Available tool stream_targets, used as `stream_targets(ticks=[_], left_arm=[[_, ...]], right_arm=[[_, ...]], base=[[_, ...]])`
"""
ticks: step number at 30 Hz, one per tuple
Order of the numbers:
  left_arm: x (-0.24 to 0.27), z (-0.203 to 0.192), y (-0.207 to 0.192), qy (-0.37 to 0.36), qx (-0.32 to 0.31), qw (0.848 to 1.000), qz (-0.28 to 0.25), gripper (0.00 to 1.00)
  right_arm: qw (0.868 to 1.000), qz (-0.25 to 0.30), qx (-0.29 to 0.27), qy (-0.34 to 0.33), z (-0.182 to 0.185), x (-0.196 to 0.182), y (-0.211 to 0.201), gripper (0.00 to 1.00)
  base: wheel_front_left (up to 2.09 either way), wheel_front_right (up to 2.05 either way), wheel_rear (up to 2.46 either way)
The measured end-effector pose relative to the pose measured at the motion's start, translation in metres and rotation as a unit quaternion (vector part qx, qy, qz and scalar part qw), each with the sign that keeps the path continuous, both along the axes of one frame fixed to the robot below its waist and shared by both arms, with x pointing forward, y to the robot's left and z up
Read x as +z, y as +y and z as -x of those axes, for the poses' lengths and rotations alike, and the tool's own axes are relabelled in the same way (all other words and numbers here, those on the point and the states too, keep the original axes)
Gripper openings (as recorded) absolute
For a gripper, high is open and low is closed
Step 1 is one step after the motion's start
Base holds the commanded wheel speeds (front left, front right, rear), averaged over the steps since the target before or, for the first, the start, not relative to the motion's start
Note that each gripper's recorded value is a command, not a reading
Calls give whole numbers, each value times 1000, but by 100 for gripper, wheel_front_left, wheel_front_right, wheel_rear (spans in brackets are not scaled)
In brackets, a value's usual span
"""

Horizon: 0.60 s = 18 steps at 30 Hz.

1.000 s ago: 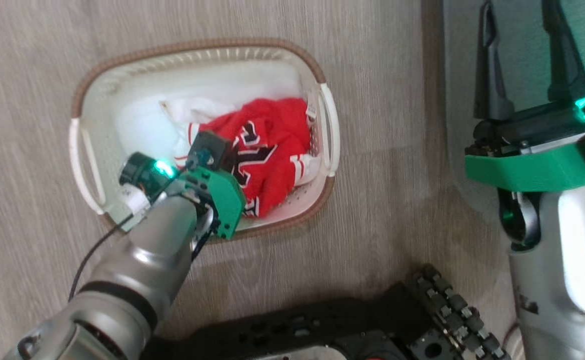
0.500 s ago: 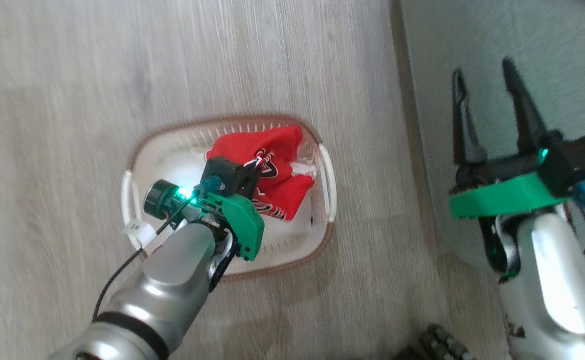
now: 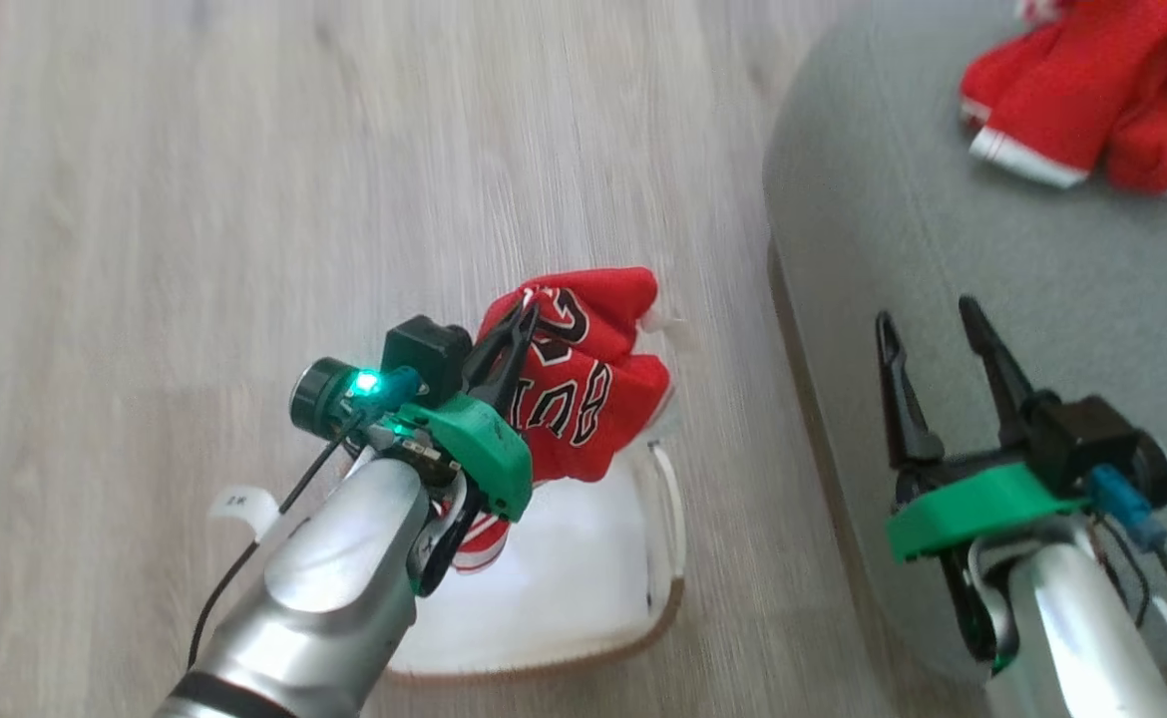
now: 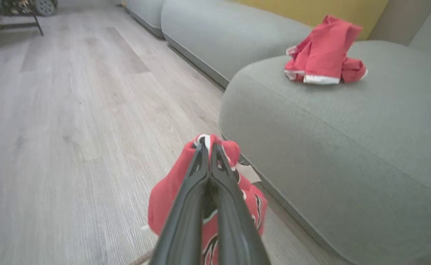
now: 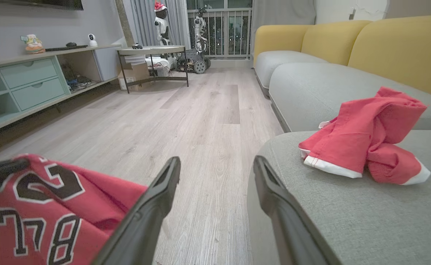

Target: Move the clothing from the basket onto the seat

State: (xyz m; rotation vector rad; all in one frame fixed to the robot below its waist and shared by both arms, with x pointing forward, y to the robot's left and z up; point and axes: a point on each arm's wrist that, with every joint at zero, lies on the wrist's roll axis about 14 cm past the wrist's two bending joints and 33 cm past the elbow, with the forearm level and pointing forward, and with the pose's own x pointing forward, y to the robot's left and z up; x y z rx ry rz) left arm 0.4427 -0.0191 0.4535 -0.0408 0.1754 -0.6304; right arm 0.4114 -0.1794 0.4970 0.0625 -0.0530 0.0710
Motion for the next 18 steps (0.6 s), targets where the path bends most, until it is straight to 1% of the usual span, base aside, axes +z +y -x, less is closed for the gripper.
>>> stream_targets(ticks=[6,7,12,18], left_arm=[[72,10,4,-91,8,996,21,0],[72,10,4,-91,8,996,21,0],[112,19,10,-143,9,989,25,0],[148,24,15,-186,10,982,23,0]], right_arm=[[1000,-2,7,-24,26,19,6,100],[1000,-2,7,-24,26,19,6,100],[999,-2,20,-42,37,32,15,100],[996,2,61,-60,42,44,42,100]], base=[[0,0,0],[0,0,0],[0,0,0],[0,0,0]])
